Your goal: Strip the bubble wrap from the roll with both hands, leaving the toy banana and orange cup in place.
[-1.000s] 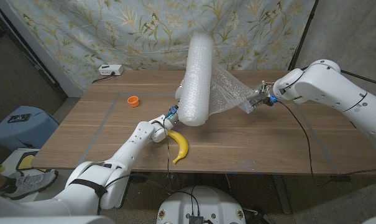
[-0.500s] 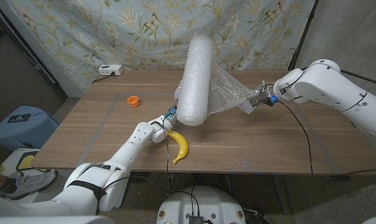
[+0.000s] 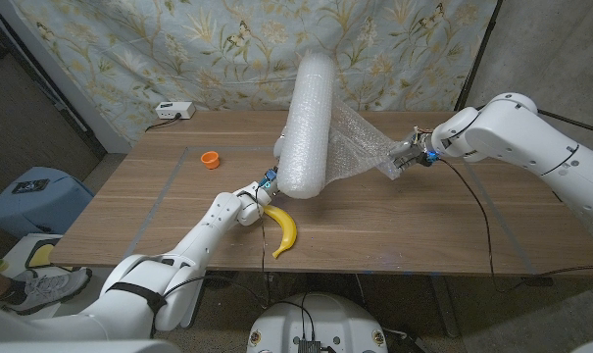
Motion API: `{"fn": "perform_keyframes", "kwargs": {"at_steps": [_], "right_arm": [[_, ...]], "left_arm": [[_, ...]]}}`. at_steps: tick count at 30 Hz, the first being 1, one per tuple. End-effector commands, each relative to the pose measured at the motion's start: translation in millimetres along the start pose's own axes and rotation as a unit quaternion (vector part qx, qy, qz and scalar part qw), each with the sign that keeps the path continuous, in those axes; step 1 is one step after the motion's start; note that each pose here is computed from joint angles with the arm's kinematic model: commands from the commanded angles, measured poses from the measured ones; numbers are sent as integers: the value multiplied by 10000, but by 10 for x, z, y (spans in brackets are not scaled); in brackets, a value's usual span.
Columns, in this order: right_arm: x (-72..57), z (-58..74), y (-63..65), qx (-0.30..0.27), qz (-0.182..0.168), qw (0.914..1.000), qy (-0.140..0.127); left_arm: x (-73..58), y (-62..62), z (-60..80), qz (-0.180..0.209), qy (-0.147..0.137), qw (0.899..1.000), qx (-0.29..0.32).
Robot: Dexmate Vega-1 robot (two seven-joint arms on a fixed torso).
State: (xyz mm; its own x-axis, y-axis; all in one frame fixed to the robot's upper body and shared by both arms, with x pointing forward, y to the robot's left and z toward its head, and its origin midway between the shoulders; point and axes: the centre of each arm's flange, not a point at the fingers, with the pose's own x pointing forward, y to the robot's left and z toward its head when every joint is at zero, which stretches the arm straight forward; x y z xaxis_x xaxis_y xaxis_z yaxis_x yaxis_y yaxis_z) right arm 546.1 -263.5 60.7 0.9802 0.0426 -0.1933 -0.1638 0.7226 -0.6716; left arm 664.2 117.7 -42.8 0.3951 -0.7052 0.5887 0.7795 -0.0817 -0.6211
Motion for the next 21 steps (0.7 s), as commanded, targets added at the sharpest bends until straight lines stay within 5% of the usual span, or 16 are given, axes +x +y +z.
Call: {"fn": "perform_keyframes", "kwargs": {"at_steps": [1, 21], "right_arm": [[-38, -57, -92, -15, -144, 9999, 88], [-93, -117, -200, 5, -301, 9994, 197]], "left_arm": [[-10, 6, -4, -2, 16, 10000, 11], [-10, 53, -31, 39, -2, 9999, -109]]}}
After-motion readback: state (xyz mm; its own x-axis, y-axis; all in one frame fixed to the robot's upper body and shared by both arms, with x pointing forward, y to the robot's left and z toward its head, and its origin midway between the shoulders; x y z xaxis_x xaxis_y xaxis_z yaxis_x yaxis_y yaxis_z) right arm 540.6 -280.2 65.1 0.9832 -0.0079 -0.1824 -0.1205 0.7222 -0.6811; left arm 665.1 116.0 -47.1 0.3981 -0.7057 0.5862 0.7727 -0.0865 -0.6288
